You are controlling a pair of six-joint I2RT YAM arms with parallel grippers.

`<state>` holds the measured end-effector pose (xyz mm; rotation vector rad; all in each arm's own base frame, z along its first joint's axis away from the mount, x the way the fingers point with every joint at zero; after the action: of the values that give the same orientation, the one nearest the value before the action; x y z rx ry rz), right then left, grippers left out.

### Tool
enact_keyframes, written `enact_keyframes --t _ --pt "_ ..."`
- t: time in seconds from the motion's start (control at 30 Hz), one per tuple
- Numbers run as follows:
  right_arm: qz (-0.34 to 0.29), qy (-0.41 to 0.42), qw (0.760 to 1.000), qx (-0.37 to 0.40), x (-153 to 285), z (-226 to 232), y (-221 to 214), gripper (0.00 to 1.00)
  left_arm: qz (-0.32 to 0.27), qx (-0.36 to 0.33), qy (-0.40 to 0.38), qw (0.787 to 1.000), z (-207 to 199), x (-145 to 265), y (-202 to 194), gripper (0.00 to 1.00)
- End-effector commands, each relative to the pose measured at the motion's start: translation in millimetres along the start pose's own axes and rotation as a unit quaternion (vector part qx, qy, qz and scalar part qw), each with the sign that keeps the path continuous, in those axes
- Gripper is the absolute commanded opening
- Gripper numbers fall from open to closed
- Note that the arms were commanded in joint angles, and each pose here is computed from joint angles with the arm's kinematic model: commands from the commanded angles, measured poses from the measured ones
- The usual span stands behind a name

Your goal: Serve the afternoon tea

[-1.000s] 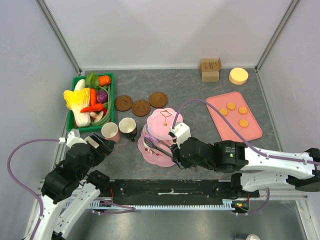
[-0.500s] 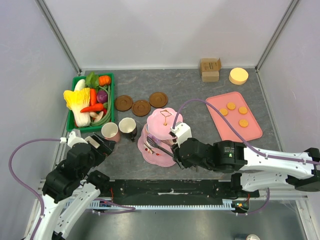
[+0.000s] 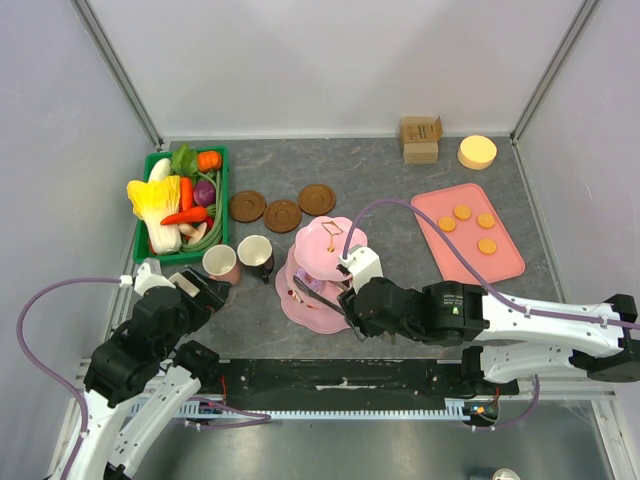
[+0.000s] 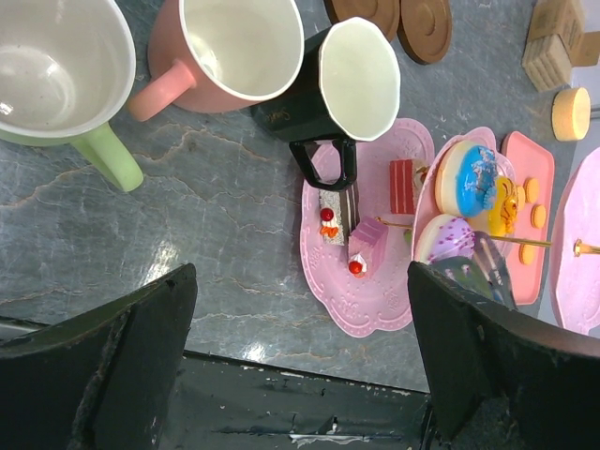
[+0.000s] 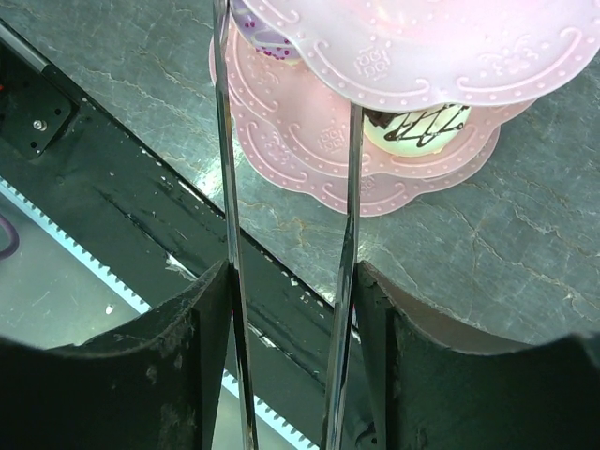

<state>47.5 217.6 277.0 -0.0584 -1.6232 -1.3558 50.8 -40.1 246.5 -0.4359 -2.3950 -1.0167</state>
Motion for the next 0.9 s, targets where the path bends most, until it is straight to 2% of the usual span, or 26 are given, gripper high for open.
enact_keyframes --t 0.0,0.87 --pt "-0.017 -0.004 1.0 -0.011 2.3 1.2 5.3 0.6 -0.008 -0.008 -0.022 1.0 -3.2 0.3 1.8 0.99" --pt "-0.047 0.053 0.997 -0.04 22.7 -6.4 2.1 0.62 -0.003 -0.008 -0.024 1.0 -1.2 -1.0 -1.0 0.99"
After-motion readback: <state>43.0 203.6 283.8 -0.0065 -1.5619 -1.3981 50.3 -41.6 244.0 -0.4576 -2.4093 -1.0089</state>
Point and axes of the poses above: each gripper's point midway between its finger pads, its own x axis back along the fingers, its own z axis along the line the jaws close on, y = z × x, the point moved 10 cm from there along x, back along the fingers, and after that the axes turned 2 degrees about -x, right-handed, at the moved point
